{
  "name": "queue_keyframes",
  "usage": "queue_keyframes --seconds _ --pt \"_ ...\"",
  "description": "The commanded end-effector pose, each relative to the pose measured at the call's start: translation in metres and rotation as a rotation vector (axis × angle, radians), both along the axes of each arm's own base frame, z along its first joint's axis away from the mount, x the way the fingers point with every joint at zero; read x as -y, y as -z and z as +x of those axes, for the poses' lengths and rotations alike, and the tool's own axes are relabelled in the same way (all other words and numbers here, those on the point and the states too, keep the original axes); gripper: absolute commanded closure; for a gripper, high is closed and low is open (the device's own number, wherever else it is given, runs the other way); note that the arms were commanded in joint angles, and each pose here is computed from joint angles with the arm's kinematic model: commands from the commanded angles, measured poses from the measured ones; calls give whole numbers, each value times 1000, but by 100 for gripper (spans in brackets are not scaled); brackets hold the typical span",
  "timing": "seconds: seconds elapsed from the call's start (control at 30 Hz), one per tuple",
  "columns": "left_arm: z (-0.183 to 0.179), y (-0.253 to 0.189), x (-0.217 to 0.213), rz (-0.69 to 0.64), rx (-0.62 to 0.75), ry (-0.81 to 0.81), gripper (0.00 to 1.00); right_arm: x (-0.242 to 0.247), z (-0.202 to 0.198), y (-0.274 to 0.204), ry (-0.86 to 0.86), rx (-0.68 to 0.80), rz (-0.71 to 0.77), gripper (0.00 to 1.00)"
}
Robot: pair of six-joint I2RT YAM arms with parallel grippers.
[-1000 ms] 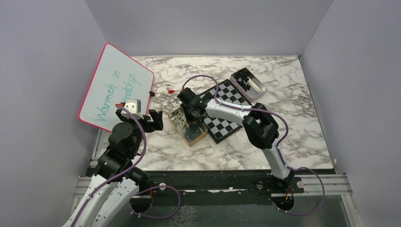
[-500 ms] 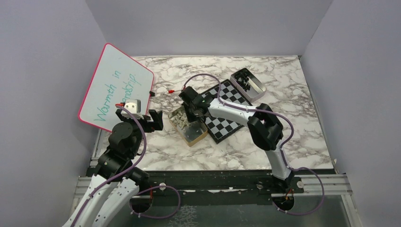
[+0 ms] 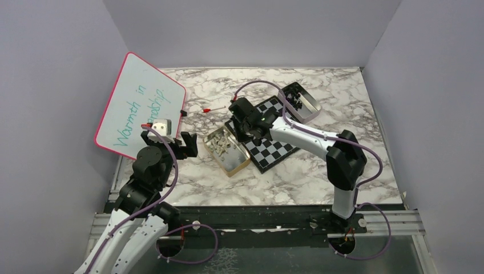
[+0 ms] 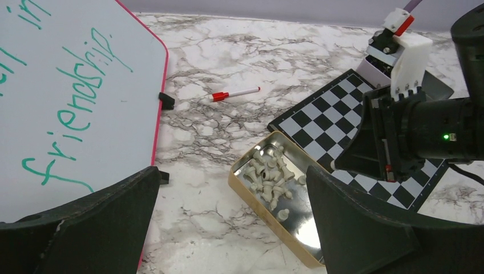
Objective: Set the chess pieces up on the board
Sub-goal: Place the chess piece on the chessboard.
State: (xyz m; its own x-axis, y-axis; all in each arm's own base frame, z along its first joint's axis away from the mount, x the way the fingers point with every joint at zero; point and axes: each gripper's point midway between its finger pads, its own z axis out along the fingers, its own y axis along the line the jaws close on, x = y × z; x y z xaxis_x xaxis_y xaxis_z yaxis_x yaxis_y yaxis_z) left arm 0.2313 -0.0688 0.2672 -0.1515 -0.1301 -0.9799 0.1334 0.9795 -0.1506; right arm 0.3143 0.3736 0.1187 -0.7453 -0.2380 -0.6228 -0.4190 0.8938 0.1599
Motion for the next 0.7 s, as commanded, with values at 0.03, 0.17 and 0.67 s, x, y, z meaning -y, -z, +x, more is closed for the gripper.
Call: queue_keyframes --seconds 0.03,0.17,0.67 --pt "3 4 10 6 -11 42 1 56 16 -4 107 26 -59 87" --pt "5 7 13 15 -24 52 1 96 28 -3 188 24 -101 87" --pt "5 8 15 15 -27 62 1 210 46 19 442 -20 -151 87"
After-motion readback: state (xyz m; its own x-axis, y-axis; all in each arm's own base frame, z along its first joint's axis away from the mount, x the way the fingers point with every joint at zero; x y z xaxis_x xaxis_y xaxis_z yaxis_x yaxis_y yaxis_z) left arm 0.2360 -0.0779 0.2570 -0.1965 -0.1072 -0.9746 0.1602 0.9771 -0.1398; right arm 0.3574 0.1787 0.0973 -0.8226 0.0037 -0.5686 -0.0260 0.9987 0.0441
